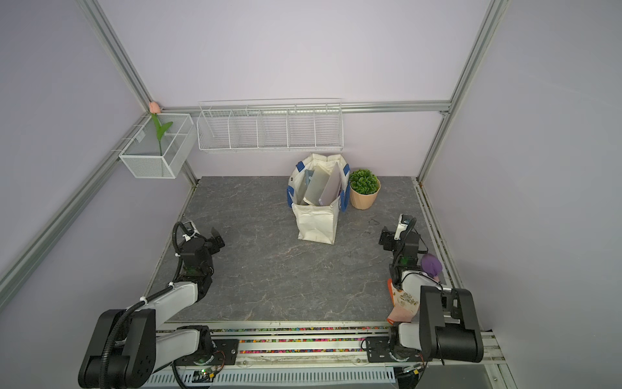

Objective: Put the pencil pouch into the canvas bag
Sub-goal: Reset both arms

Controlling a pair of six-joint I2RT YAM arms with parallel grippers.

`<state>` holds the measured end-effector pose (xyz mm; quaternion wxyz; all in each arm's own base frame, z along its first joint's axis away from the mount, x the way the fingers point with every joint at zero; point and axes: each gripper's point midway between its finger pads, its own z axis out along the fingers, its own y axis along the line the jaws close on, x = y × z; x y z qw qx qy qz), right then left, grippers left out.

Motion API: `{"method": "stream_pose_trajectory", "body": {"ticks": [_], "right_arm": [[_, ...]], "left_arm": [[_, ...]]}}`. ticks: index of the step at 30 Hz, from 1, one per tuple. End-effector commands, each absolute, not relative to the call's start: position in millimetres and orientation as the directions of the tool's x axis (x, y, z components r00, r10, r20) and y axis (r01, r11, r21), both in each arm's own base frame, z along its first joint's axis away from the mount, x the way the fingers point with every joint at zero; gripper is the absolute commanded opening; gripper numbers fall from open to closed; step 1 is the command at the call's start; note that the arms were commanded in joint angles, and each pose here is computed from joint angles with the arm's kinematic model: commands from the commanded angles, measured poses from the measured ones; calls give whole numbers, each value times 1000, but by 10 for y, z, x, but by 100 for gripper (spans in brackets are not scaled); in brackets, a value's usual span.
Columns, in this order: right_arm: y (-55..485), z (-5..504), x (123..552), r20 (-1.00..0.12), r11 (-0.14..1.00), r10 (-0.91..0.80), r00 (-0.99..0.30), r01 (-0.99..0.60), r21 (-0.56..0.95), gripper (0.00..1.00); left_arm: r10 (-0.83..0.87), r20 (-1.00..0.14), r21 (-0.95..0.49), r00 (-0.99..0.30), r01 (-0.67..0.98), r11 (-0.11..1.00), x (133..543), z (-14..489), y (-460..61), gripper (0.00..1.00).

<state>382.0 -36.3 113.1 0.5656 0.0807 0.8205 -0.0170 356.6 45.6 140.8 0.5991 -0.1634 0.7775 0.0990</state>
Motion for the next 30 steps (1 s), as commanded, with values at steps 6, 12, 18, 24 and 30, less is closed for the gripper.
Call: {"method": "stream_pose_trajectory", "body": {"ticks": [6,12,18,24,30], "right_arm": [[-164,923,3922,-942,997,3,-336,74,-24,88],[-178,932,3940,-941,994,-9,-338,99,-45,88],[-172,925,3938,-939,994,-11,-343,98,-47,88],[-175,925,3938,-939,994,-9,-344,100,-46,88],[-173,929,3932,-940,994,-10,-341,99,-46,88]], "left_arm": [[-65,-972,3,-224,-291,957,3958,1149,333,99],[-91,-957,-2,-276,-307,952,3971,1157,348,99],[-76,-964,1,-254,-288,958,3976,1169,323,99],[-60,-970,6,-235,-271,963,3981,1171,297,99],[-61,-973,2,-222,-273,962,3987,1184,299,99]]}}
